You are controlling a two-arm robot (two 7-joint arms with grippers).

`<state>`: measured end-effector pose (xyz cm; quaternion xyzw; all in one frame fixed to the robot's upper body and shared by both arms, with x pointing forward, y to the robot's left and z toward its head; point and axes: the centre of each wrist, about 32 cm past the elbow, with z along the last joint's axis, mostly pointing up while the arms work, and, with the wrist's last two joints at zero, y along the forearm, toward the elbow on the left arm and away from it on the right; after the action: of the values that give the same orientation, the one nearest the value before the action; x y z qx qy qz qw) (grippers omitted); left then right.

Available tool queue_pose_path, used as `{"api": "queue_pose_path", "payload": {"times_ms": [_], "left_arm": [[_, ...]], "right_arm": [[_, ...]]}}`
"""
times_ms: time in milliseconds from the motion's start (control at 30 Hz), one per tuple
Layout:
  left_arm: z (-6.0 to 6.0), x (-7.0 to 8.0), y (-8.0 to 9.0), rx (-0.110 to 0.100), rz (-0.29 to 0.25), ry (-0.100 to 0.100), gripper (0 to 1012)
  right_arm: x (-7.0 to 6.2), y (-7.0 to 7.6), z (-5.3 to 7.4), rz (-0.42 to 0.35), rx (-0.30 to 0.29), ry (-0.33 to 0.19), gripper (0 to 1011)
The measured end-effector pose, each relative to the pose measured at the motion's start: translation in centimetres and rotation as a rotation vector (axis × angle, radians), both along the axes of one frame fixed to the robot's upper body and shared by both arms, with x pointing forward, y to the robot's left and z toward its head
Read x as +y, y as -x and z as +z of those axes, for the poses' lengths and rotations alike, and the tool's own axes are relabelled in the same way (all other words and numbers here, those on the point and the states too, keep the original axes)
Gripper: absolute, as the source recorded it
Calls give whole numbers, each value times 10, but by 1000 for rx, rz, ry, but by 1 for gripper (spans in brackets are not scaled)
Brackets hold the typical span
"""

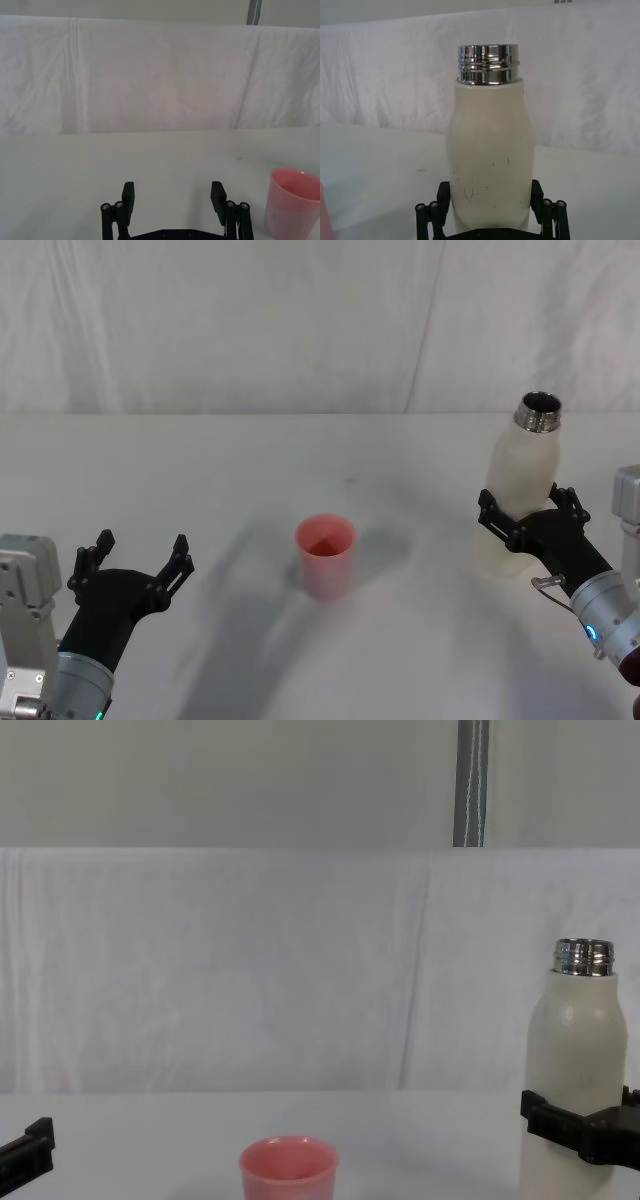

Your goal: Grasp the thermos with one hand and pour water into the cup lid.

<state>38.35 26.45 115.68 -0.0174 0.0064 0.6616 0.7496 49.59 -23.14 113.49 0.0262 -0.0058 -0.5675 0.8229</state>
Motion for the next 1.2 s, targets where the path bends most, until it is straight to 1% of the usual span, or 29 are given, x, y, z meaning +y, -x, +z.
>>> {"api": "queue_pose_path", "payload": {"times_ms": [400, 1200], "left_arm": [[0, 0, 0, 0, 0, 0, 1001], [0, 0, 0, 0, 0, 0, 1001]], "right_arm": [[-1, 5, 2, -14, -1, -2, 1000], [-4, 16, 3, -10, 4, -3, 1000]]}}
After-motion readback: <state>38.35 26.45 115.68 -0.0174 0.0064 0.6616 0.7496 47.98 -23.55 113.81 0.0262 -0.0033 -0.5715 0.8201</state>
